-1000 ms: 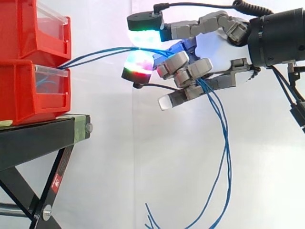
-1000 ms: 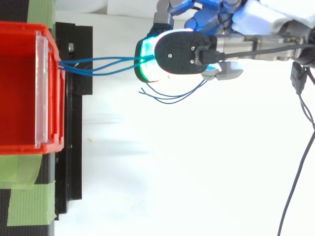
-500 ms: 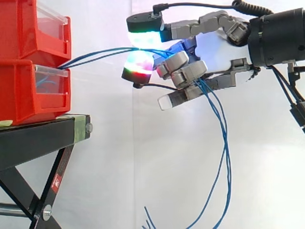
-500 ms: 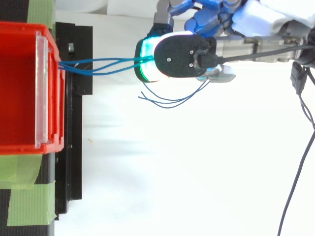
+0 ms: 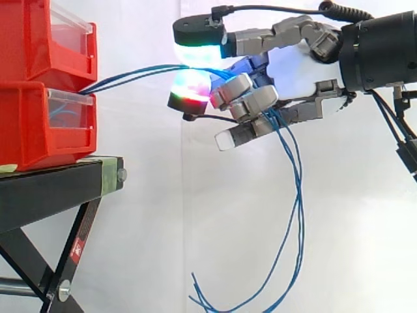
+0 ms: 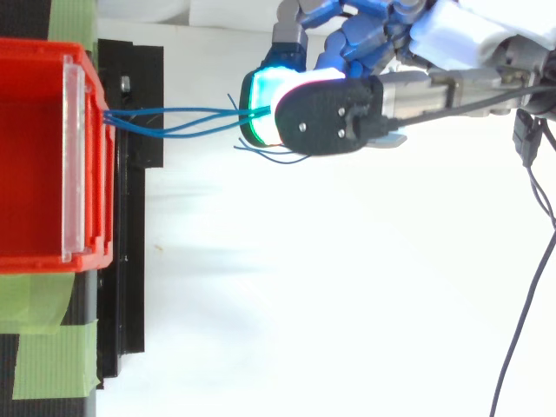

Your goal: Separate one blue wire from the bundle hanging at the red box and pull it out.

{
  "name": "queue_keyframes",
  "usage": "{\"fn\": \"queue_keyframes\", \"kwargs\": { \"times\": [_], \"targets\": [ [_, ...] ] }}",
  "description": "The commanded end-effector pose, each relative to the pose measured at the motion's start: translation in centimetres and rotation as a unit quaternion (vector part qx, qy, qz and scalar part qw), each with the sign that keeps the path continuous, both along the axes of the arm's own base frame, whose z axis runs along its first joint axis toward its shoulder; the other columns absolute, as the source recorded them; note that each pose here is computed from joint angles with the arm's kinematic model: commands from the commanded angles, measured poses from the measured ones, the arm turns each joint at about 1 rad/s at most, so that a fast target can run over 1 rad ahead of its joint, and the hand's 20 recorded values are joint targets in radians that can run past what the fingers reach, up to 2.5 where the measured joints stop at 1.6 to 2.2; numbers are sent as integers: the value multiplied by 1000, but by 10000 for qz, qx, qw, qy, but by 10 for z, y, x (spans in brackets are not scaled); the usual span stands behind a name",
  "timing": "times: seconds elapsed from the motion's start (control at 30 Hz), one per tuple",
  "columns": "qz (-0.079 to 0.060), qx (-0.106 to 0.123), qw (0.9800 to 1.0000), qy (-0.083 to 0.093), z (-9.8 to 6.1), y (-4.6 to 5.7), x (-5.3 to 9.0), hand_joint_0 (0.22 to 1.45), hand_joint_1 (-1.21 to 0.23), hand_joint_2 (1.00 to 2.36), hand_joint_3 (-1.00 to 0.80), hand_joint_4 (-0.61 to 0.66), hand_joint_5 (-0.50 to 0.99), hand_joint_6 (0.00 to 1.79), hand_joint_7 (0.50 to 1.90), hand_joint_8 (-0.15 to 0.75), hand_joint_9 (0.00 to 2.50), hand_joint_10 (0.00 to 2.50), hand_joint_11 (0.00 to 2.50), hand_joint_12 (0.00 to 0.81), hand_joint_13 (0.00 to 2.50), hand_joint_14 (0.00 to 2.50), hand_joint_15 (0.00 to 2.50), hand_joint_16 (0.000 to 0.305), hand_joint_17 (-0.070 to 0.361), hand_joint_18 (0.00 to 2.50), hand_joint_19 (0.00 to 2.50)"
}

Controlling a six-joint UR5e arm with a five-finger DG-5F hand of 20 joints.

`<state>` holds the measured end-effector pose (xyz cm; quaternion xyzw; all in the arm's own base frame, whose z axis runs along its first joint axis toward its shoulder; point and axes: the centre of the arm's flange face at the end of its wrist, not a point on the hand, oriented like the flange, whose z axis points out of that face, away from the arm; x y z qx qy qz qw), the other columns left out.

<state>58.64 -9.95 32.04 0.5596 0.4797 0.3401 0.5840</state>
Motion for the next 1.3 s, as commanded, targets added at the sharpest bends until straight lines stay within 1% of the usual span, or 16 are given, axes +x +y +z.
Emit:
{"fn": "queue_keyframes", "kwargs": {
  "times": [0.0,0.13,0.2,0.23,0.3,0.33,0.4,0.5,0.6,0.7,0.77,1.03,1.1,1.13,1.27],
  "targets": [
    [1,-4,10000,7,0,0,0,683,-899,1017,-347,268,-256,872,1142,338,702,819,1601,368,1096,608,1579,50,113,667,687],
    [1,-4,10000,7,0,0,0,694,-895,1012,-391,271,-260,866,1145,336,682,801,1607,368,1081,586,1576,50,113,654,680],
    [1,-3,10000,-1,0,0,0,678,-882,1010,-416,270,-261,863,1142,338,680,802,1603,369,1082,587,1561,50,112,651,697],
    [1,-4,10000,7,-1,0,0,659,-847,1010,-418,271,-260,864,1117,340,683,803,1583,363,1080,588,1566,50,112,649,704],
    [1,-3,10000,-1,0,0,0,612,-755,1008,-436,274,-256,861,1112,345,705,812,1577,365,1084,635,1532,50,113,647,740],
    [1,-4,10000,7,0,0,0,595,-731,1007,-440,274,-255,859,1113,347,707,808,1574,363,1079,656,1529,50,113,647,757],
    [1,-3,10000,-1,0,0,0,556,-635,1002,-480,280,-251,858,1098,362,737,832,1537,368,1067,815,1448,52,118,682,772],
    [1,-4,10000,7,0,0,0,540,-572,1001,-492,289,-243,853,1102,367,765,861,1494,368,1080,866,1415,53,120,701,765],
    [1,-3,10000,-1,0,0,0,555,-528,1002,-475,284,-237,852,1103,357,798,876,1496,362,1102,848,1424,53,119,715,772],
    [1,-3,10000,-1,0,0,0,587,-541,1009,-420,281,-232,857,1100,350,821,873,1491,349,1133,790,1453,51,115,727,769],
    [1,-4,10000,7,-1,0,0,613,-589,1019,-330,272,-227,869,1094,352,846,903,1490,351,1160,773,1474,50,113,746,767],
    [8,-3,10000,-1,0,1,0,613,-691,1032,-178,211,-214,882,1102,353,899,938,1487,351,1238,720,1511,51,114,783,769],
    [8,-2,10000,-8,0,1,0,601,-768,1034,-123,185,-208,879,1142,345,907,927,1537,352,1239,718,1524,50,113,785,770],
    [8,-2,10000,-8,0,1,0,596,-784,1036,-96,192,-209,878,1177,343,911,912,1543,354,1237,716,1535,50,113,785,771],
    [8,-2,10000,-8,0,1,0,604,-847,1037,-73,227,-215,876,1210,333,877,783,1635,355,1195,624,1593,51,115,755,747]
  ]
}}
